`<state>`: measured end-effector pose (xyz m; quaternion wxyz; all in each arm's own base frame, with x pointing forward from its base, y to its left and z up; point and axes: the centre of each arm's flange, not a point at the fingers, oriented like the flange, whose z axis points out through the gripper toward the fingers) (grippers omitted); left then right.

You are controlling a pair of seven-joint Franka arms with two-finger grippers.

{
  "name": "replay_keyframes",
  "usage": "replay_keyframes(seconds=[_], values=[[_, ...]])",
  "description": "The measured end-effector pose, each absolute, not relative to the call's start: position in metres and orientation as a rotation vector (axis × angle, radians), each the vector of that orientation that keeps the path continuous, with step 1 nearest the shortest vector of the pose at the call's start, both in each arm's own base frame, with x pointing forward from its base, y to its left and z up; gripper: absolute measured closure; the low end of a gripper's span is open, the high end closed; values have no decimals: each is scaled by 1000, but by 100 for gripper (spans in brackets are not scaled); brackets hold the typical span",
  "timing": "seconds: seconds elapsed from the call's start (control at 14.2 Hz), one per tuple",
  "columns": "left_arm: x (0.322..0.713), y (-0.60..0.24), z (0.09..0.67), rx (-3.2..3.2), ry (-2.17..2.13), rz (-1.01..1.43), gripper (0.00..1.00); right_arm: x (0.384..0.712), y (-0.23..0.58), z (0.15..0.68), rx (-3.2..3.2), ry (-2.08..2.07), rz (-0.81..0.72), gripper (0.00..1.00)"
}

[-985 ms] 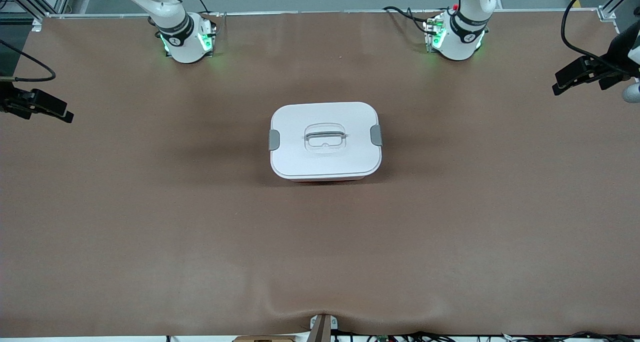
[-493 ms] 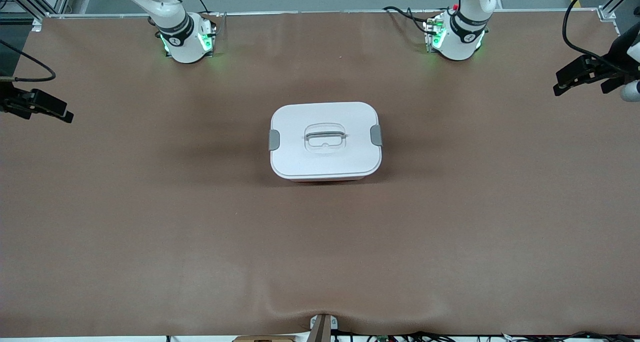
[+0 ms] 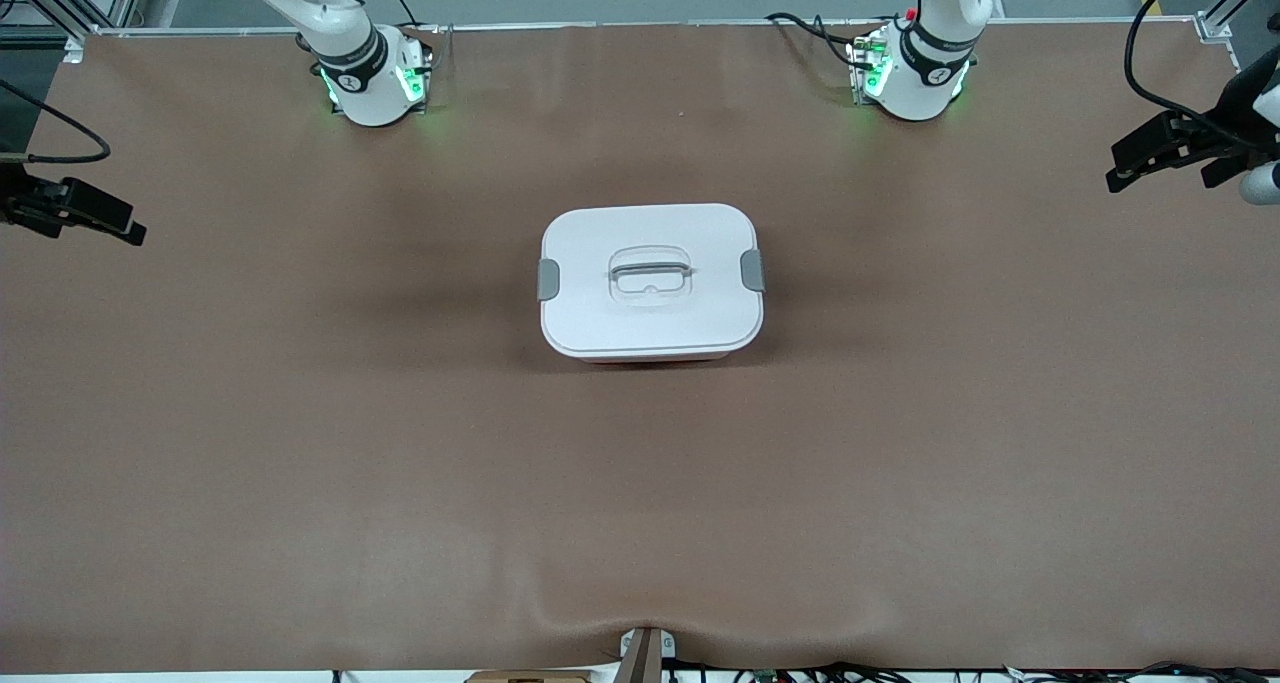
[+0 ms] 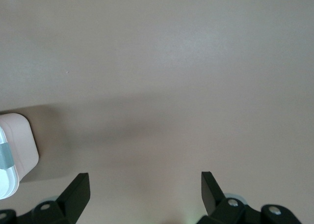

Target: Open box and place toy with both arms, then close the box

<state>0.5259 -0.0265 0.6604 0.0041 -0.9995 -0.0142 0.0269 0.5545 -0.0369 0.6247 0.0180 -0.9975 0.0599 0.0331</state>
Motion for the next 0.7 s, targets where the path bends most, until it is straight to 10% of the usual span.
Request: replay_keyframes(seconds=[0.7], values=[[526,-27,660,-3125,-172,83,0,555,-35,625,-3099,182,103,0]])
